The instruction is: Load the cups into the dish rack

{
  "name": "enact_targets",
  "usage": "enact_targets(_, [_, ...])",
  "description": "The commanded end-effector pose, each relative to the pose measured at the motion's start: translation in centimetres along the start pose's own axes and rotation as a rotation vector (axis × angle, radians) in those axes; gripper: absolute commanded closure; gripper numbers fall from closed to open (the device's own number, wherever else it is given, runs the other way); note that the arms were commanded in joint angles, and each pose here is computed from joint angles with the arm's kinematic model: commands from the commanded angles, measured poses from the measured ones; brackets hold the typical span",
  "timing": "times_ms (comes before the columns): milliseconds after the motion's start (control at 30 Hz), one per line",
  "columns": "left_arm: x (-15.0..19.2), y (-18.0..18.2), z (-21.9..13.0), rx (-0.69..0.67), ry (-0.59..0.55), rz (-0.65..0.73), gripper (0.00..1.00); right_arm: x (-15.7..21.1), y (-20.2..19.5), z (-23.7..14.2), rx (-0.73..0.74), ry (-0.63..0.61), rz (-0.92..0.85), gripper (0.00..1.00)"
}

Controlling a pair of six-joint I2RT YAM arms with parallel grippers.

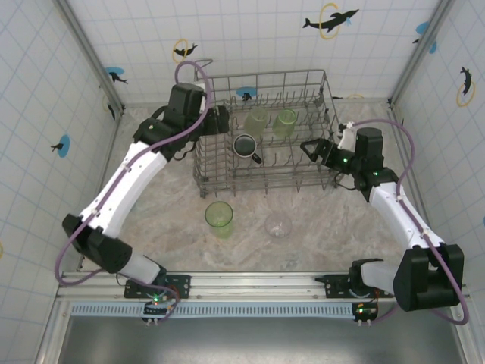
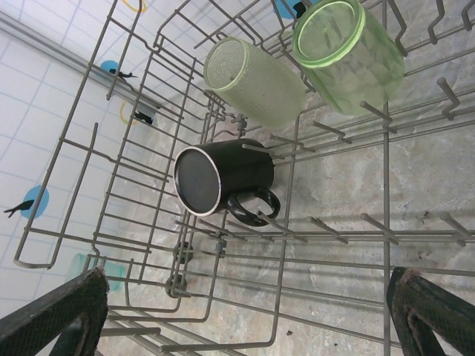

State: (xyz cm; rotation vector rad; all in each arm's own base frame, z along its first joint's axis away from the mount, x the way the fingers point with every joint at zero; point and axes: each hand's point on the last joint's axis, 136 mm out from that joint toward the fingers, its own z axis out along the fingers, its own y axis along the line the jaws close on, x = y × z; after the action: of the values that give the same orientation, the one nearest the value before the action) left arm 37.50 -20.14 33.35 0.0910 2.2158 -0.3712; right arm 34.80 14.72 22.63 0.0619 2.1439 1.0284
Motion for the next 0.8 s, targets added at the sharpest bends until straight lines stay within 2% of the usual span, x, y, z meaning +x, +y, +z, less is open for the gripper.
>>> enact_targets(0, [1.3,1.3,-1.6,-0.038,0.006,-0.019,0.02,-1.3,1.1,0.1,-0.013,-0.022,-0.034,0.0])
enact_targets(67, [2.7,1.8,-1.5,-0.049,0.047,-0.017,0.02,-1.2,1.3,0.4,-0.016,-0.02,-0.036,0.0])
enact_targets(267, [10.1,4.4,-1.9,-0.112,0.253,-0.014,0.02,-1.6,1.2,1.2,0.004,-0.029,-0.078,0.0])
enact_targets(400, [14.0,4.9,-2.8,-0.086,0.359,0.0,0.02,-1.5,1.1,1.7,0.024,-0.041,-0.092,0.0])
enact_targets(667, [17.2,4.3,-4.1,0.035,0.369,-0.045,0.02,-1.7,1.3,3.8,0.016,-0.015,-0.092,0.0])
enact_targets(767, [18.4,4.1,-4.3,0.054,0.419,-0.034,0.02,-1.8,1.4,4.3,0.014,-0.015,-0.098,0.0])
